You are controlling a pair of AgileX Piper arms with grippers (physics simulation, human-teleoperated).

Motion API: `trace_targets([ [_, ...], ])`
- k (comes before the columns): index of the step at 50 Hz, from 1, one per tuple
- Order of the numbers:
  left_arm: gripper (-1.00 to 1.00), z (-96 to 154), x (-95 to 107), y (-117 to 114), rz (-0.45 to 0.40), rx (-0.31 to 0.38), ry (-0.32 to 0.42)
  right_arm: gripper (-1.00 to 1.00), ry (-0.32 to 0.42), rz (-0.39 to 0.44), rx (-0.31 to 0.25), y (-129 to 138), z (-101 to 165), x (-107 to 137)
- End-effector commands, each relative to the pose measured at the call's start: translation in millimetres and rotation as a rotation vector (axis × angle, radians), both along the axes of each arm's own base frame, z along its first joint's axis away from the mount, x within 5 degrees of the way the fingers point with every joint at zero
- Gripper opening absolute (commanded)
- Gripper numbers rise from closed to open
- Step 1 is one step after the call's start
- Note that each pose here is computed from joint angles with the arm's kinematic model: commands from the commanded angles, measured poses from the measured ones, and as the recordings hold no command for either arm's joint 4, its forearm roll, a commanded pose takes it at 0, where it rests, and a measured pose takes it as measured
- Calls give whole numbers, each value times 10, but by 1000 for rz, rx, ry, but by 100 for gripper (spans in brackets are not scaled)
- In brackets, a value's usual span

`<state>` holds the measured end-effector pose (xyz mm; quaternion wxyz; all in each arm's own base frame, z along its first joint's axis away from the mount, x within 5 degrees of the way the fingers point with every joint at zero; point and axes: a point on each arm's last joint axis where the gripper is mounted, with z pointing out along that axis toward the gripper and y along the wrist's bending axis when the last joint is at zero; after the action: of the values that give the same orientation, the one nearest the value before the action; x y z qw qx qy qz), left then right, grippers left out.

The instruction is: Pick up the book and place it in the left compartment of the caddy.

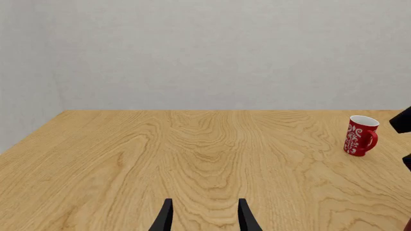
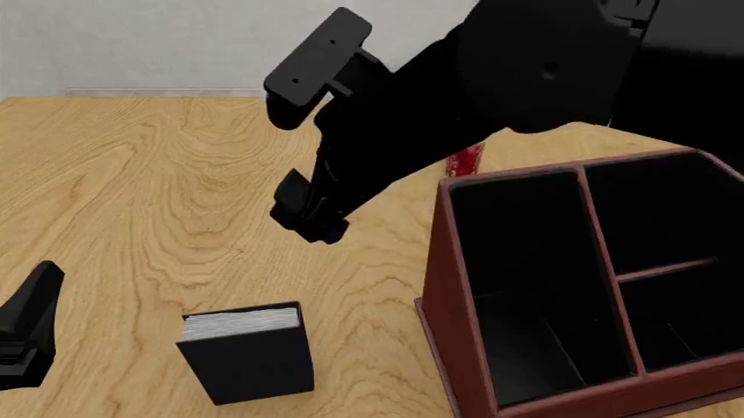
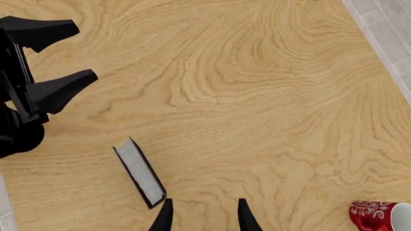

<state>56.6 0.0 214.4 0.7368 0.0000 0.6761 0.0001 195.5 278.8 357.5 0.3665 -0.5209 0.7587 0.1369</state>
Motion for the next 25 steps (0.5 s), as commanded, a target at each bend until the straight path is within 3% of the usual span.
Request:
trace_targets([
  [1,100,0,0,0,0,0,0,100,6,20,-3,100,-30,-29],
  [25,100,0,0,0,0,0,0,100,23,66,-2,248,-46,-185],
])
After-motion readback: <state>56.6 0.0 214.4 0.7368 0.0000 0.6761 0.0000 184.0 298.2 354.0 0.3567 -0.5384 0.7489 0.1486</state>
